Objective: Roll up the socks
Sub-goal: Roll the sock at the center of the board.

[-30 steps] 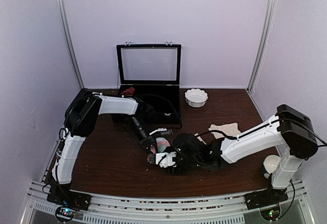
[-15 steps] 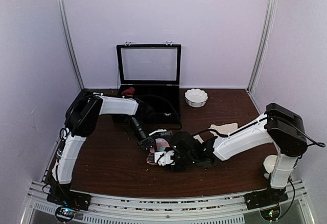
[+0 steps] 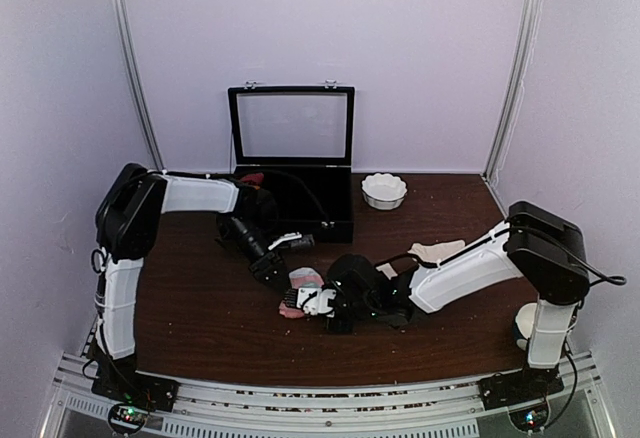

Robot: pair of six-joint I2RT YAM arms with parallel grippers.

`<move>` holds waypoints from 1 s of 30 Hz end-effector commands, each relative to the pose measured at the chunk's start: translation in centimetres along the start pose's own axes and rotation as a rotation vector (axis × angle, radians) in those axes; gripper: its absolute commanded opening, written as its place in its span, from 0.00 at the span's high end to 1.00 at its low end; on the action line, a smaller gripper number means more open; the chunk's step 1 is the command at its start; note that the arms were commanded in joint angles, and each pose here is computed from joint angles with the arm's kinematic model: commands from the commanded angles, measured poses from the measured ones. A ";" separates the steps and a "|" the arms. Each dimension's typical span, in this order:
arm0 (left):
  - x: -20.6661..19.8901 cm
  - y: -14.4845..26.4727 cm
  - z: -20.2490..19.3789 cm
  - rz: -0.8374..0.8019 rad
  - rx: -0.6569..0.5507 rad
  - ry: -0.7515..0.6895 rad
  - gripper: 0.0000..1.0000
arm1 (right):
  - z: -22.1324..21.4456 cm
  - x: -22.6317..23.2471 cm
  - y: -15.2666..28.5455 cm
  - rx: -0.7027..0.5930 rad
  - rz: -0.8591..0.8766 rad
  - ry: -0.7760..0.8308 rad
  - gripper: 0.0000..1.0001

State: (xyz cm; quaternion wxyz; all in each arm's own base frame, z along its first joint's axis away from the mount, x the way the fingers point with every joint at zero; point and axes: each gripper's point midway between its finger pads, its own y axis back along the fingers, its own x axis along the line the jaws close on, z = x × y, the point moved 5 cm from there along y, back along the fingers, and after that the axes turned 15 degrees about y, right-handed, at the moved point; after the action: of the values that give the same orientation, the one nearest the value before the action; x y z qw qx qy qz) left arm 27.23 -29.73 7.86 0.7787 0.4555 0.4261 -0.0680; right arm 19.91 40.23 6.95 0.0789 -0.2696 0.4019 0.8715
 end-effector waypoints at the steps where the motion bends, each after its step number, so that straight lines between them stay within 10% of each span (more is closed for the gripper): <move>1: -1.6 3.6 1.6 0.189 -0.146 -0.148 0.48 | -4.8 5.7 -0.4 0.150 0.254 -0.106 0.92; 13: -5.5 6.5 -2.9 0.299 -0.256 -0.409 0.47 | -5.6 3.5 -1.3 0.163 0.544 -0.569 0.95; 30: -4.1 -1.0 -2.1 0.635 -0.012 -0.609 0.49 | -7.4 3.1 -2.6 0.200 0.818 -1.106 1.00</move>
State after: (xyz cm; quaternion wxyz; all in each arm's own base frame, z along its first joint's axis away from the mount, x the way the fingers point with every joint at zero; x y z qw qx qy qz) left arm 21.39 -28.38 11.01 0.8687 0.4846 0.1027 -0.0033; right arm 25.66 40.30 6.77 -0.0445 0.2427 0.3308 0.9109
